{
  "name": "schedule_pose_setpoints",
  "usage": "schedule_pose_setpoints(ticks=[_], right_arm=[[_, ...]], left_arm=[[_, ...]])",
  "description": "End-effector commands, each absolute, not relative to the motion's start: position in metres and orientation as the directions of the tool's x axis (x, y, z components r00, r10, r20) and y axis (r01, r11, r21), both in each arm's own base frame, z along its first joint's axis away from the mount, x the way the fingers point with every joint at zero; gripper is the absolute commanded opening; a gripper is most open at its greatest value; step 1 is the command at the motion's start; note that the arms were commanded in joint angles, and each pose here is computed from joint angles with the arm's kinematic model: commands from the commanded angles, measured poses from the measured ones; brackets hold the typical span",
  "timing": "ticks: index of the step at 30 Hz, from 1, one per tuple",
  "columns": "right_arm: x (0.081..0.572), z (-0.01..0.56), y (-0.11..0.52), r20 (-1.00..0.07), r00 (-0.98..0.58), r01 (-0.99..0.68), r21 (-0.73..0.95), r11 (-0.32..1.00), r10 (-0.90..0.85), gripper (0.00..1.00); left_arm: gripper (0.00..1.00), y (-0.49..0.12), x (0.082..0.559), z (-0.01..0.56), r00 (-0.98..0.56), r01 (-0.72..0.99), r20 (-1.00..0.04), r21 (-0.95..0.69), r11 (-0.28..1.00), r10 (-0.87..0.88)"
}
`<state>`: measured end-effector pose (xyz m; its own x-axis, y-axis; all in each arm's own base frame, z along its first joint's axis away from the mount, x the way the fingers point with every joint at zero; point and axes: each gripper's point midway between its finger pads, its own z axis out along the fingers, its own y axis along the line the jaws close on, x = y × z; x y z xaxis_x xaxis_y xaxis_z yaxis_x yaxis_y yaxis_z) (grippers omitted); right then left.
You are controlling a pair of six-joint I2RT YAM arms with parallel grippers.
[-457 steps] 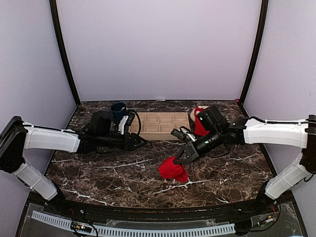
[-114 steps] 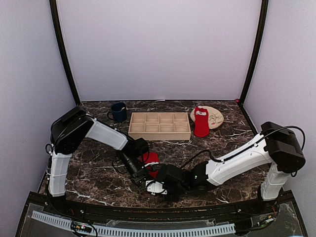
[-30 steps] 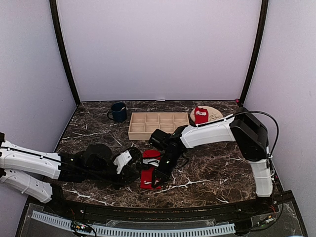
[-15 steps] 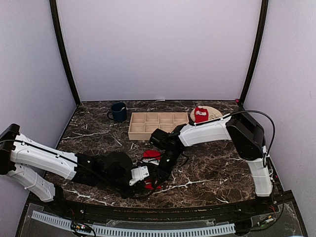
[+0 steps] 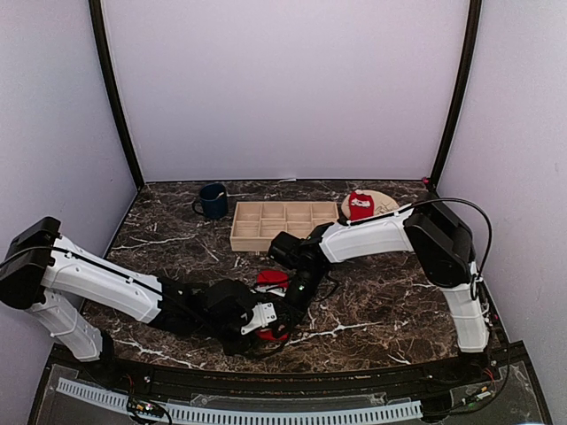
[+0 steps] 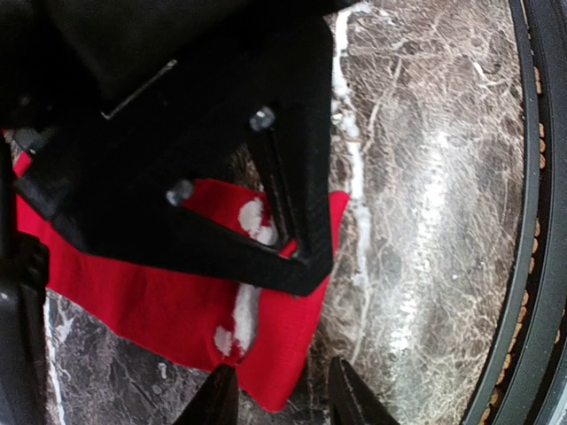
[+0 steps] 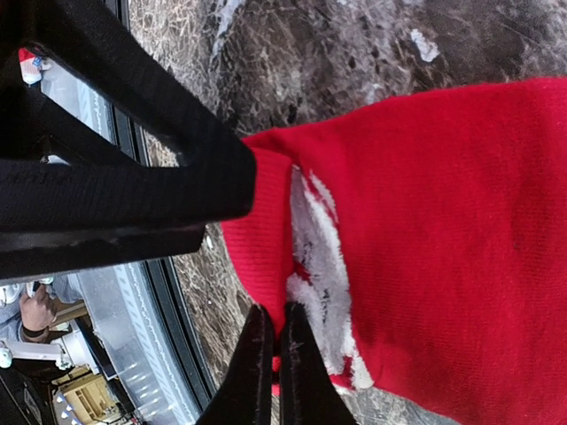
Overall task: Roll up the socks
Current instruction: Roll the sock at the center of the board.
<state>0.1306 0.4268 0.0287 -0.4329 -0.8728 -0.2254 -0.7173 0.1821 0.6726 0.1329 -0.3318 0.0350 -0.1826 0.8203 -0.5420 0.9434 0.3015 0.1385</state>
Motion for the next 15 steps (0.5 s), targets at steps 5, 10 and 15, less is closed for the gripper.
schedule_pose_setpoints(ticks=[5,10,15], right_arm=[[0.132,0.03,0.429,-0.234,-0.429,-0.709,0.686,0.164,-0.873,0.0],[0.133,0.031,0.43,-0.235,-0.427,-0.71,0.686,0.163,-0.873,0.0],[0.132,0.032,0.43,-0.236,-0.426,-0.708,0.688,0.159,-0.873,0.0]], left_arm=[[0.44,-0.333,0.142,0.043,-0.167,0.93,-0.539,0.191,0.314,0.825],[0.43,-0.33,0.137,0.036,-0.175,0.938,-0.516,0.17,0.3,0.839],[0.41,-0.329,0.137,0.03,-0.165,0.941,-0.5,0.177,0.287,0.85]])
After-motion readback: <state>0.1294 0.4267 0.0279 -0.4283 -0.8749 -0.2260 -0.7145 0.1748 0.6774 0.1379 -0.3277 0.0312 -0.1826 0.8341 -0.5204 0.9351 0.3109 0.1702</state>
